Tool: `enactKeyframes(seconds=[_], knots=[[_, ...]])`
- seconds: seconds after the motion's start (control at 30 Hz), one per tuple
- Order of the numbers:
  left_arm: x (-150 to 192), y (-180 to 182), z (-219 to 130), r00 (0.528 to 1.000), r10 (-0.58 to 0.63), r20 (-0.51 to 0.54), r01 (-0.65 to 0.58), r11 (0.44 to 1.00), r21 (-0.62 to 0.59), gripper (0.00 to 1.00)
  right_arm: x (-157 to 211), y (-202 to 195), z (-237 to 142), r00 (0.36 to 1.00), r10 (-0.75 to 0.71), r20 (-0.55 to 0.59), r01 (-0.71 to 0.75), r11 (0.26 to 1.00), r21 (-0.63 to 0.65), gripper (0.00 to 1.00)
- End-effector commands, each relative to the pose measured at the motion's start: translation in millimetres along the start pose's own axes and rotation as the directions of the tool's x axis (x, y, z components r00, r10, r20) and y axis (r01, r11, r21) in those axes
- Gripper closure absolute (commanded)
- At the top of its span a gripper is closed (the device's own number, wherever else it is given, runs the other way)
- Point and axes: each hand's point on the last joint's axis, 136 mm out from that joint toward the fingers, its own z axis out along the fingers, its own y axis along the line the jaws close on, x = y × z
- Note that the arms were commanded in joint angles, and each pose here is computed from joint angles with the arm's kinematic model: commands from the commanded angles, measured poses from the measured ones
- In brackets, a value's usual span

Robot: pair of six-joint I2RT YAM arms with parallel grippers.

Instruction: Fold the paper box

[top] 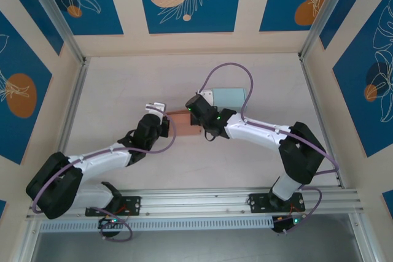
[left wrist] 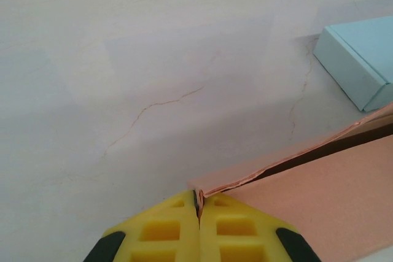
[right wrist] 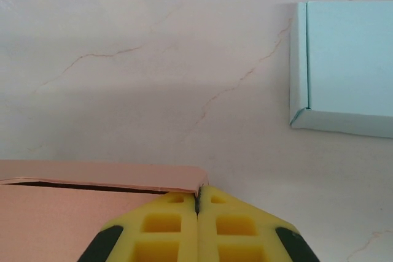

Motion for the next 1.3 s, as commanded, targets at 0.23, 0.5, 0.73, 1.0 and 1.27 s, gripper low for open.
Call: enactKeyframes(seconds=[0.23, 0.5, 0.73, 1.0, 1.27], knots=[[11, -17, -2, 1.000, 0.013, -0.015, -0.012, 0.998, 0.061, 1.00, 52, 8, 3, 0.996, -0.035, -0.077, 0.029, 0.997, -0.072, 1.00], [13, -19, -1, 1.000, 0.004, -0.007, -0.004, 0.997, 0.077, 1.00, 54, 7, -4, 0.998, -0.060, -0.026, 0.058, 0.994, -0.091, 1.00], [8, -29, -9, 0.999, -0.002, 0.041, -0.004, 0.988, 0.155, 1.00, 54, 12, -10, 0.990, -0.114, 0.087, 0.123, 0.986, -0.110, 1.00], [16, -39, -26, 1.000, 0.013, 0.024, -0.019, 0.967, 0.255, 0.67, 56, 11, -13, 0.975, -0.122, 0.184, 0.139, 0.986, -0.086, 1.00], [-3, -29, -62, 0.997, -0.057, 0.060, 0.038, 0.959, 0.280, 0.28, 55, 17, -13, 0.959, -0.151, 0.241, 0.169, 0.984, -0.056, 1.00]])
